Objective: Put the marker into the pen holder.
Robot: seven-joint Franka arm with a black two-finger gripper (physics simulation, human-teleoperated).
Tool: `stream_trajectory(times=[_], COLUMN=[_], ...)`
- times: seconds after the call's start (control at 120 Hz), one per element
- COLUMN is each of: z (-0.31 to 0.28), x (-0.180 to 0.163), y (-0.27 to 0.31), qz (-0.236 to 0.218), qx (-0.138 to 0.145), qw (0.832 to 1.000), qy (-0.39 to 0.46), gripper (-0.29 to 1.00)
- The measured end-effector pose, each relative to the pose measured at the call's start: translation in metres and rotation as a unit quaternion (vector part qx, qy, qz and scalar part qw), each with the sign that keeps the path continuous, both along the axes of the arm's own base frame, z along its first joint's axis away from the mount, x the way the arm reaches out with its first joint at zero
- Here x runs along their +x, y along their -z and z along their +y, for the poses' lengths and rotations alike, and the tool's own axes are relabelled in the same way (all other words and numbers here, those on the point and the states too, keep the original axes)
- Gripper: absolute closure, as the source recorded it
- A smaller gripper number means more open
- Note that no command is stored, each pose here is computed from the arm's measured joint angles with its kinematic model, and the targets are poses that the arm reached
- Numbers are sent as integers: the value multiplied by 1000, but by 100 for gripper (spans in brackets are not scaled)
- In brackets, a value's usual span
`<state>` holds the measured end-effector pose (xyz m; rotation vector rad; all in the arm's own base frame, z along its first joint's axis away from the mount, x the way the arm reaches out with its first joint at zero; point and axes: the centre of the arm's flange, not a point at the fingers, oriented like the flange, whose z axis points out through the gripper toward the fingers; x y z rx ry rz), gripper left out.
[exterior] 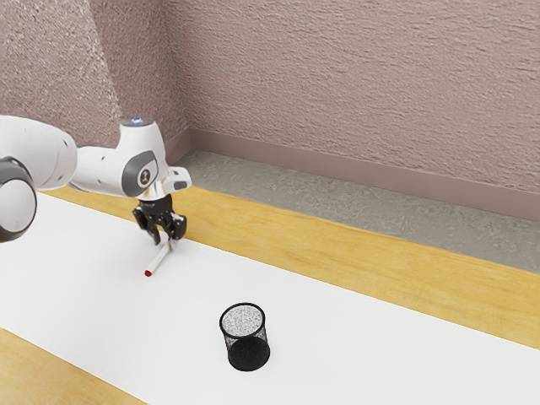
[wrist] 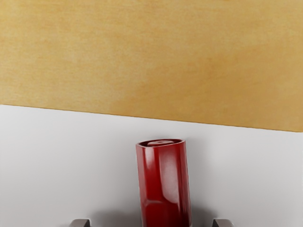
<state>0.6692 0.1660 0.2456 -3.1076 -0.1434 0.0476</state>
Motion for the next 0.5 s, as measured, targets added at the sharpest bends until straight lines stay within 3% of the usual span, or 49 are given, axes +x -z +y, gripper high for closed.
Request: stream_trajectory(times=[0.267,0.5], z=[0,0], x=[1,1], y=[-2,-1], qz=[-4,-4], qx=[-1,3], qw=[1000,1000], qy=[1,-2], gripper=[66,74])
